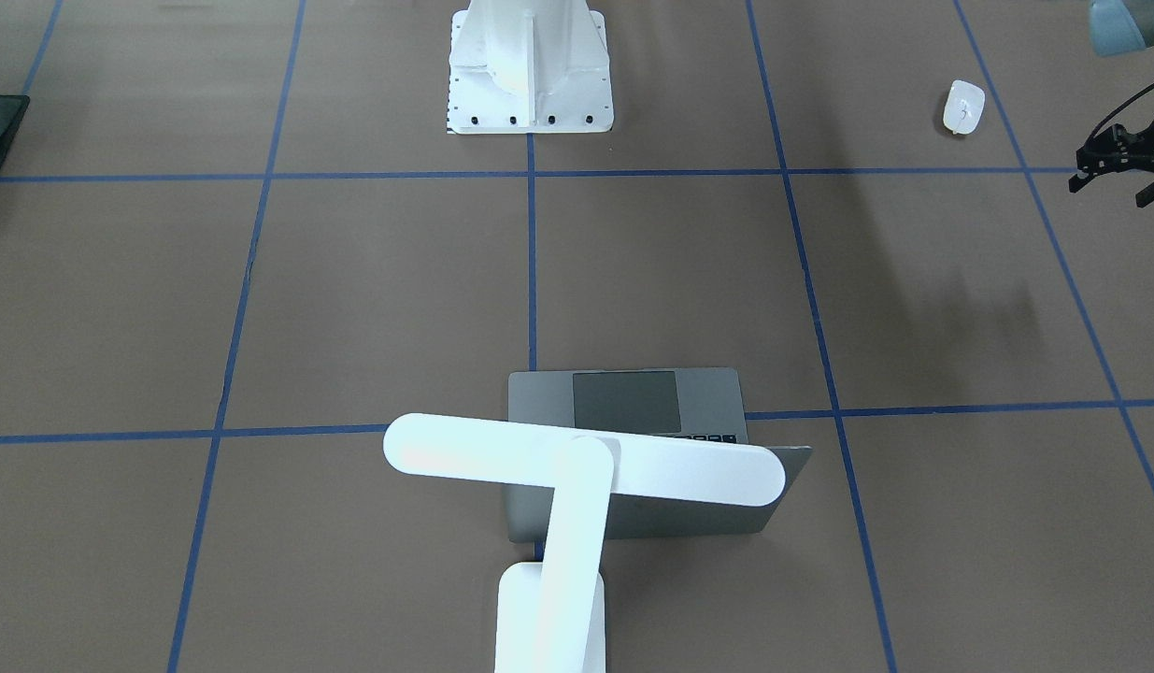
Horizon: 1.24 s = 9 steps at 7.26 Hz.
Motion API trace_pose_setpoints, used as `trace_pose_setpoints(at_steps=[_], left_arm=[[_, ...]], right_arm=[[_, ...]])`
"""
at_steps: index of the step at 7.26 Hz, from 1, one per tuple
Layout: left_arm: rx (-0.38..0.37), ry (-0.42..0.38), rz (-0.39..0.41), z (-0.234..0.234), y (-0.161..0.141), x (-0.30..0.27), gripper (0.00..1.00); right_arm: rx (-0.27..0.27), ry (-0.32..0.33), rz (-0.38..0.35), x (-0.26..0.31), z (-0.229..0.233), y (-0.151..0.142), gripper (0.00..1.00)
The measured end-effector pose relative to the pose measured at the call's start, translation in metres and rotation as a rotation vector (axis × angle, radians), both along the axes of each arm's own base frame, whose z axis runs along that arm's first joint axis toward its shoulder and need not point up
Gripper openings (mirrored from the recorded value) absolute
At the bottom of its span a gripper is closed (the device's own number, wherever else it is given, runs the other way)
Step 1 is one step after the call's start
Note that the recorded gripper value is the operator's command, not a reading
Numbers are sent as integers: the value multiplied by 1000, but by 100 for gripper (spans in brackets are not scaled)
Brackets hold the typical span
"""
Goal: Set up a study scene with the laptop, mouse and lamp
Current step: 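Carry the dark grey mouse pad with the right gripper onto the table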
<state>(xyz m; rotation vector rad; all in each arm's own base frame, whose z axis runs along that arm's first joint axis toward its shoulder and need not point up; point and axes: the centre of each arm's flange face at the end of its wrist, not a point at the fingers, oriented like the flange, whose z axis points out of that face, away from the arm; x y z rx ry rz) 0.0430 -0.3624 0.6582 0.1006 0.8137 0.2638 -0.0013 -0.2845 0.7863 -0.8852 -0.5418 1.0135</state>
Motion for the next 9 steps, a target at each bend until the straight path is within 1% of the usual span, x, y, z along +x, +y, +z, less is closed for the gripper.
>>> trace_pose_setpoints(at_steps=[2, 4, 5, 6, 8, 9], left_arm=[[0, 0, -1, 0, -1, 0, 100], [0, -1, -3, -1, -2, 0, 100], [-1, -2, -6, -1, -2, 0, 100], [-3, -2, -7, -1, -2, 0, 100], [-3, -2, -9, -1, -3, 0, 100], [-3, -2, -9, -2, -3, 0, 100]], right_arm=[[23, -39, 66, -13, -54, -51, 0], [25, -68, 162, -29, -116, -118, 0], [28, -80, 198, -37, -146, -150, 0], [37, -90, 216, -51, -179, -181, 0], [84, -115, 199, -99, -251, -234, 0], [101, -126, 194, -123, -289, -253, 0]])
